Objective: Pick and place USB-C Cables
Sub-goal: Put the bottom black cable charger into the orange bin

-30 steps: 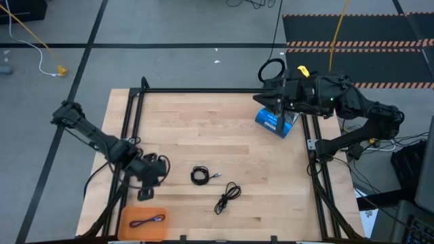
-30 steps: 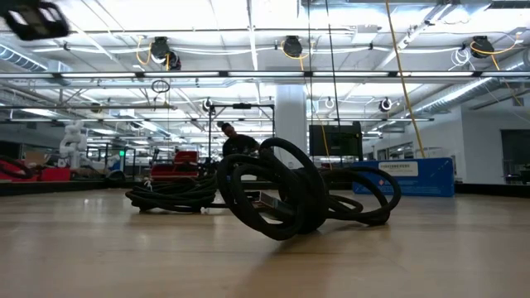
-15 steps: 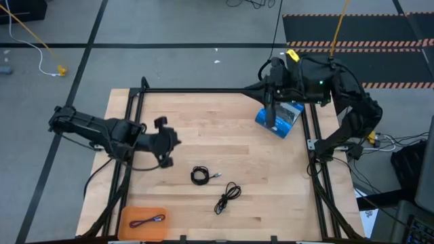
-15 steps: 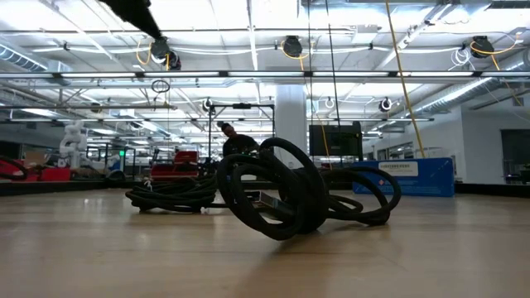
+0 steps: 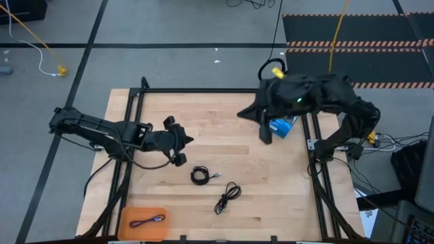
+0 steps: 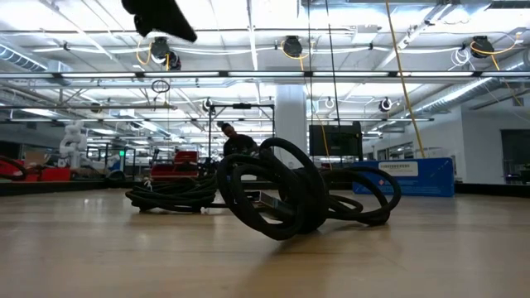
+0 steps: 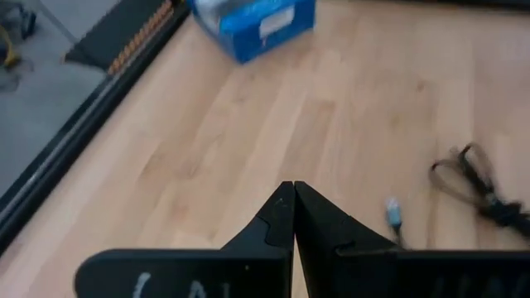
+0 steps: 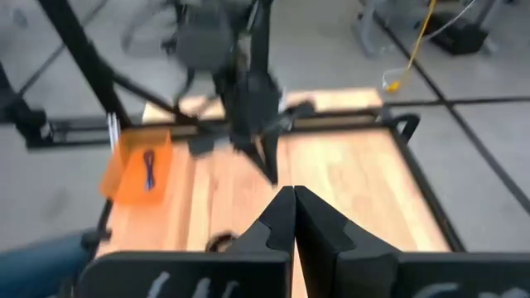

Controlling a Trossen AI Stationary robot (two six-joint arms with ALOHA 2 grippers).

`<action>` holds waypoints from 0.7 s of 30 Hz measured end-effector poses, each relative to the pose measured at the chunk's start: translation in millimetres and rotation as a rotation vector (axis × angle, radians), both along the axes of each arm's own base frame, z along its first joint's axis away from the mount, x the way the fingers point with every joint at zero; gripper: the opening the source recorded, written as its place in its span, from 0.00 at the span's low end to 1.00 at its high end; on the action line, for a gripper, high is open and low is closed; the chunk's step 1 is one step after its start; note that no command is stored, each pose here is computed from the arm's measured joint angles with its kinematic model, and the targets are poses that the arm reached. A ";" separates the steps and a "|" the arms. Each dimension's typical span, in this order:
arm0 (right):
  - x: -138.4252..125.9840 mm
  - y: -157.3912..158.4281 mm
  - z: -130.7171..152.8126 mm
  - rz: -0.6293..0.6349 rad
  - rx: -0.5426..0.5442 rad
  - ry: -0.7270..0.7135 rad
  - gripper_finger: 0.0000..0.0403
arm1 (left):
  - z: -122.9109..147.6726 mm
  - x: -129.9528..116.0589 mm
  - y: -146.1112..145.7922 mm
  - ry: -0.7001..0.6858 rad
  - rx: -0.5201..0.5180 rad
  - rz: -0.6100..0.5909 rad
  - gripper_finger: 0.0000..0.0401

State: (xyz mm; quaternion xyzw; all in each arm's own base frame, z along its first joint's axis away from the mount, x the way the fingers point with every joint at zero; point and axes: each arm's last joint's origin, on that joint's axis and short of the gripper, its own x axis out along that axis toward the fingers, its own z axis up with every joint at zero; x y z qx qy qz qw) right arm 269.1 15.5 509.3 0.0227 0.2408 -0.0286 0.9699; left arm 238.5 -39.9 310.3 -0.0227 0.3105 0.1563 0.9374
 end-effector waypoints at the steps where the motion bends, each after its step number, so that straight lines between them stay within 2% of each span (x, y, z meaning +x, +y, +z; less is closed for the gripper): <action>1: 3.3 2.0 -6.3 0.008 -0.005 0.025 0.00 | 1.6 0.4 -0.1 -0.015 0.002 -0.004 0.02; 9: 28.7 17.1 -62.5 0.055 -0.028 0.194 0.00 | 3.8 2.2 -2.2 -0.033 0.029 -0.043 0.02; 15: 37.8 27.7 -109.2 0.070 -0.022 0.343 0.00 | 2.5 1.5 -2.2 -0.015 0.032 -0.055 0.02; 21: 44.9 43.7 -150.2 0.110 -0.027 0.399 0.00 | 1.4 0.8 -3.1 0.004 0.028 -0.088 0.02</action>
